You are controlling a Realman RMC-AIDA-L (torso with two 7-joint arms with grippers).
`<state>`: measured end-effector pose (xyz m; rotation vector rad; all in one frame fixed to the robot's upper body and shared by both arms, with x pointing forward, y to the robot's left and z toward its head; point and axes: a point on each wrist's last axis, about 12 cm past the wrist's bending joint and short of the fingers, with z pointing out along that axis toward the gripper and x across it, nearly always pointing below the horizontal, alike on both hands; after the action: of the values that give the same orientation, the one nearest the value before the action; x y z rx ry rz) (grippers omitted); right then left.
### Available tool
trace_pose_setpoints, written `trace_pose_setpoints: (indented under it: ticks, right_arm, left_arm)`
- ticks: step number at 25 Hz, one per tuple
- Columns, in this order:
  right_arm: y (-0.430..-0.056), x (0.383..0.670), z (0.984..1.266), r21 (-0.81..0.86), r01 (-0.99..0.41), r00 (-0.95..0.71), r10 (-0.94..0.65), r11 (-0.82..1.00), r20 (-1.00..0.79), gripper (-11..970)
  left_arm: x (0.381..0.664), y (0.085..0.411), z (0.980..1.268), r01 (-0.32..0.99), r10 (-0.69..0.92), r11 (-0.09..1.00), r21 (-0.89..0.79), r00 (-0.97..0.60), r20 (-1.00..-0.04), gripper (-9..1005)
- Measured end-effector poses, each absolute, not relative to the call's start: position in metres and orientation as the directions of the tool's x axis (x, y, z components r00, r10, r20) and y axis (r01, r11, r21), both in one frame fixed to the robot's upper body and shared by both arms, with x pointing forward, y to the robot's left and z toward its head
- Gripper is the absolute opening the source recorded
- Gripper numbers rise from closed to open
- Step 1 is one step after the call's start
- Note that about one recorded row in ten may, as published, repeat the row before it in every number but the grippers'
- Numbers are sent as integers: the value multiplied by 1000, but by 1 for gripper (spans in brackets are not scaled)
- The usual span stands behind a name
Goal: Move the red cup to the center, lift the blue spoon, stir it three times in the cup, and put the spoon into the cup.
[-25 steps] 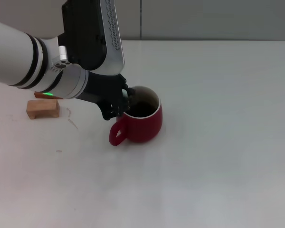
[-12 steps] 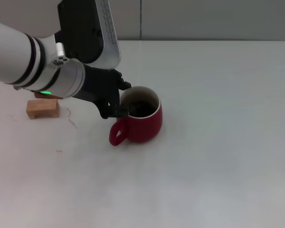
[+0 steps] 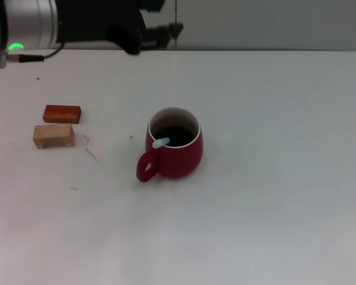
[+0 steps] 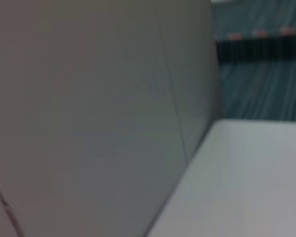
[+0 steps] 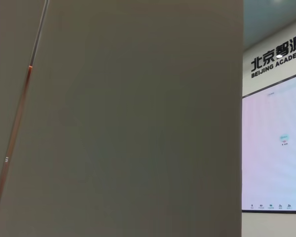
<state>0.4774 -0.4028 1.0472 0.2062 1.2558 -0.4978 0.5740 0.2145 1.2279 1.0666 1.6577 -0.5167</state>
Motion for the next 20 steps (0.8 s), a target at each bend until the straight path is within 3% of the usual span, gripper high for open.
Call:
trace_pose_setpoints:
  ticks: [2,3,6,9,12,13,15,18,20]
  right_arm:
    - [-404,476,1047,-119,472,219,-247,874,-944,627]
    - [-405,476,1047,-126,477,213,-254,870,-944,627]
    - [-407,475,1046,-134,480,201,-258,867,-945,627]
    - [-409,476,1046,-140,483,189,-259,864,-947,627]
    - [-412,476,1047,-144,487,186,-264,861,-946,627]
    - [-414,476,1047,-147,488,186,-267,860,-946,627]
    - [-415,476,1048,-149,489,186,-270,859,-945,627]
    - [-418,479,1050,-155,489,186,-276,858,-943,627]
    - [-419,480,1051,-156,489,184,-276,858,-943,627]
  left_arm:
    - [577,231,1228,810,231,577,101,-43,-972,527]
    - [580,254,1222,761,58,648,17,-26,-998,527]
    - [582,273,1215,720,-72,692,-49,1,-997,528]
    - [582,315,1190,595,-266,788,-157,99,-959,528]
    - [580,328,1177,532,-312,825,-188,152,-938,529]
    - [574,342,1157,431,-320,881,-193,244,-916,527]
    - [571,346,1150,386,-301,905,-178,285,-910,526]
    - [561,355,1123,194,-193,973,-123,398,-897,524]
    - [559,355,1114,142,-152,984,-103,396,-906,522]
